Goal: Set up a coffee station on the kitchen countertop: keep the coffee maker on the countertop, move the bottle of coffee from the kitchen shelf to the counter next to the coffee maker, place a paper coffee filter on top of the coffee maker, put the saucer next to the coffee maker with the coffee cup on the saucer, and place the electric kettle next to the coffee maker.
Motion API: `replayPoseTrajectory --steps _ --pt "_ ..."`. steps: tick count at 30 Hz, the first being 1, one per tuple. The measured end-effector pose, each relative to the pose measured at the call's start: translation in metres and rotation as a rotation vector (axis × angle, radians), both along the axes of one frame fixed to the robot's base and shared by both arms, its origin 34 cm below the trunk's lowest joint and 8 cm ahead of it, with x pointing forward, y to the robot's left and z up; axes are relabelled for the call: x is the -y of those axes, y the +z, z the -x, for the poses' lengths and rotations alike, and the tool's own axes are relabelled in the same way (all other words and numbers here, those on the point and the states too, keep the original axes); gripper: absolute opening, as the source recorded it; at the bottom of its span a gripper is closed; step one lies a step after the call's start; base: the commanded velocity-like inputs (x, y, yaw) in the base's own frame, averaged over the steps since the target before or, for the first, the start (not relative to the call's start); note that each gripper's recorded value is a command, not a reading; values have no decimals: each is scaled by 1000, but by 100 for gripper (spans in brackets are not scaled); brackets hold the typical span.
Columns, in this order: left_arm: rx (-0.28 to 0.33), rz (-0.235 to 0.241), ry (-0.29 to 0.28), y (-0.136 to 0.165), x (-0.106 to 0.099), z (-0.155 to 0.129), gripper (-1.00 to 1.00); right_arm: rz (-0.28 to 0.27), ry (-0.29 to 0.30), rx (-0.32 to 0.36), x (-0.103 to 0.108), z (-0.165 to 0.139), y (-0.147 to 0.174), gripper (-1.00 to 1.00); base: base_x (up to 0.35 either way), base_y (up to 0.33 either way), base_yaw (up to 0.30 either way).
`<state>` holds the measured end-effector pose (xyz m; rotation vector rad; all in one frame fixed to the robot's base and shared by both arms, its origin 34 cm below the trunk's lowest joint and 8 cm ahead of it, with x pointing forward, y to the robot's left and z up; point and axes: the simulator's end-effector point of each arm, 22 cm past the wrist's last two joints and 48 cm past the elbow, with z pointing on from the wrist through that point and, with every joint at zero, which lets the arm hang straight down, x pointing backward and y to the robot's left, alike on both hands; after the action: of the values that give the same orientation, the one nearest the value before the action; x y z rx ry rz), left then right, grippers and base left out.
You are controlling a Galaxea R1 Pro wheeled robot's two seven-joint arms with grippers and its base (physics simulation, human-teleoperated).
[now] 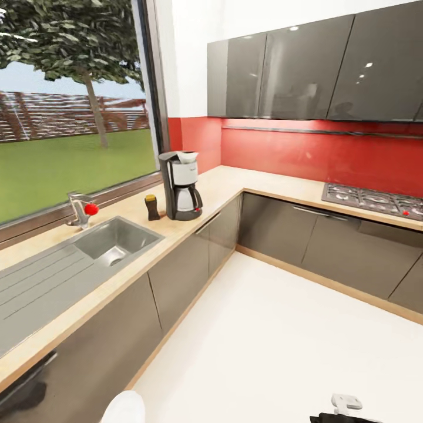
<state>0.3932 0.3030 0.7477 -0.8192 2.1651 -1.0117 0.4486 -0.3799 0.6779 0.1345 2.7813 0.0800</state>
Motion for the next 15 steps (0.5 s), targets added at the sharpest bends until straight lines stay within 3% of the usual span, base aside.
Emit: replayPoseTrajectory --steps 15 --pt "-1 1 0 0 1 0 -100 10 6 -4 5 2 0 100 293 -189 -1"
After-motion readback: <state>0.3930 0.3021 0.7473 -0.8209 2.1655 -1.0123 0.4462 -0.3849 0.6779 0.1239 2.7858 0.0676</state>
